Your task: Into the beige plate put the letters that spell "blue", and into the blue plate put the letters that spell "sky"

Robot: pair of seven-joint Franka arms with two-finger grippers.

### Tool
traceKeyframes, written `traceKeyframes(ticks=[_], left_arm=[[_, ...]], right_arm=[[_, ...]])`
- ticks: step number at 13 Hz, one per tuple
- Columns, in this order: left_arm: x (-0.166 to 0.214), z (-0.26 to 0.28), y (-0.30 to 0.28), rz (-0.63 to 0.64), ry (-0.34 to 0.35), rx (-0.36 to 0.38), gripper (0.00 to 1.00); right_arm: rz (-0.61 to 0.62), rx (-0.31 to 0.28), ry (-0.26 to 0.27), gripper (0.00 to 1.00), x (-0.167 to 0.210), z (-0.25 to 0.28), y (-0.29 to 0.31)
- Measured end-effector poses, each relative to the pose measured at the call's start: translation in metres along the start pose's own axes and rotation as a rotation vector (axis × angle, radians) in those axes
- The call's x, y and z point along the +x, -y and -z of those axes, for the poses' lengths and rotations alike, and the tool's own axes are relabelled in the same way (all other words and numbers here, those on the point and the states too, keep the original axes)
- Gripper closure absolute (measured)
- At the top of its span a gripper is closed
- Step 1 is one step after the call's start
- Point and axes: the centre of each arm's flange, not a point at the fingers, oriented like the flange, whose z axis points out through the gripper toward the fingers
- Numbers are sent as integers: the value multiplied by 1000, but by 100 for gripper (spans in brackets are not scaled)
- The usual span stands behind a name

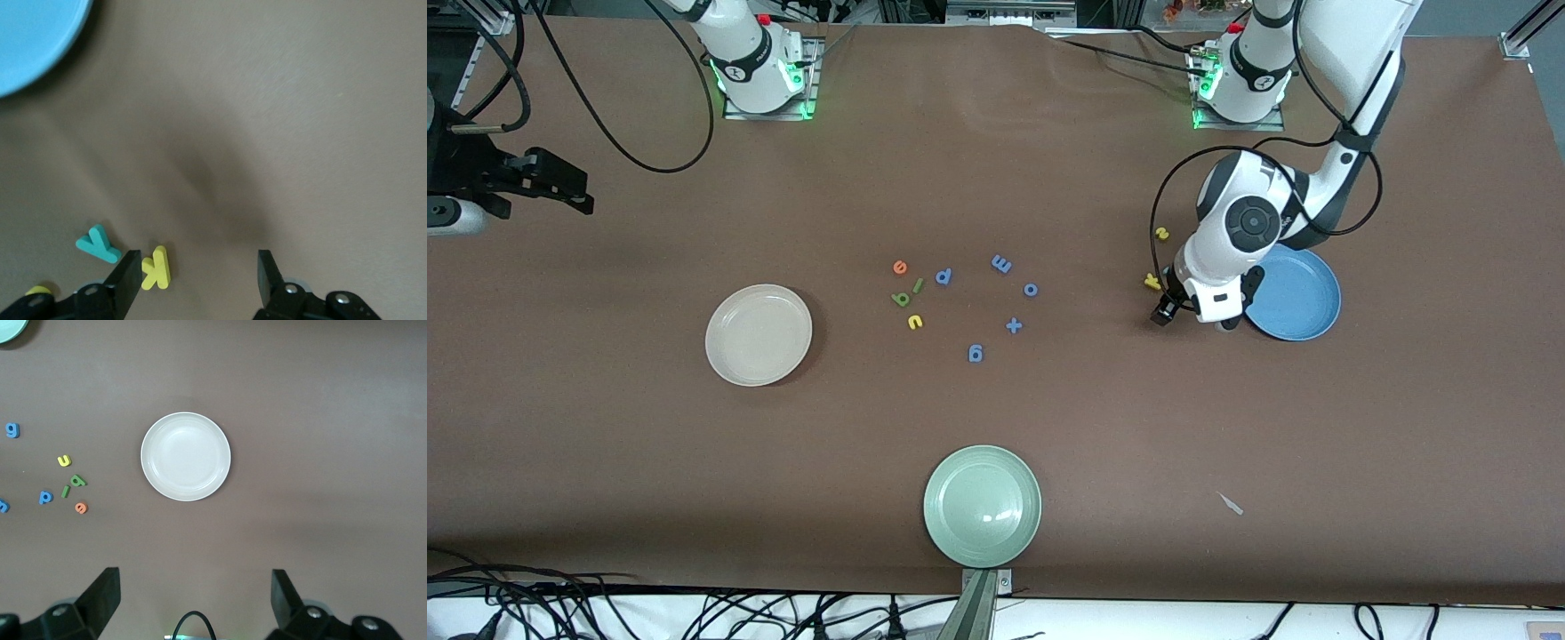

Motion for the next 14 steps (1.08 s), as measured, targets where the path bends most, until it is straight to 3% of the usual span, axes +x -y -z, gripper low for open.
traceKeyframes(ticks=[9, 14], left_arm=[[-27, -34, 22, 58, -25, 59, 29], [-27, -43, 23, 84, -28, 50, 35]], right_arm=[[34, 9, -13, 0, 9, -13, 19], [37, 37, 45, 0, 30, -57, 23]])
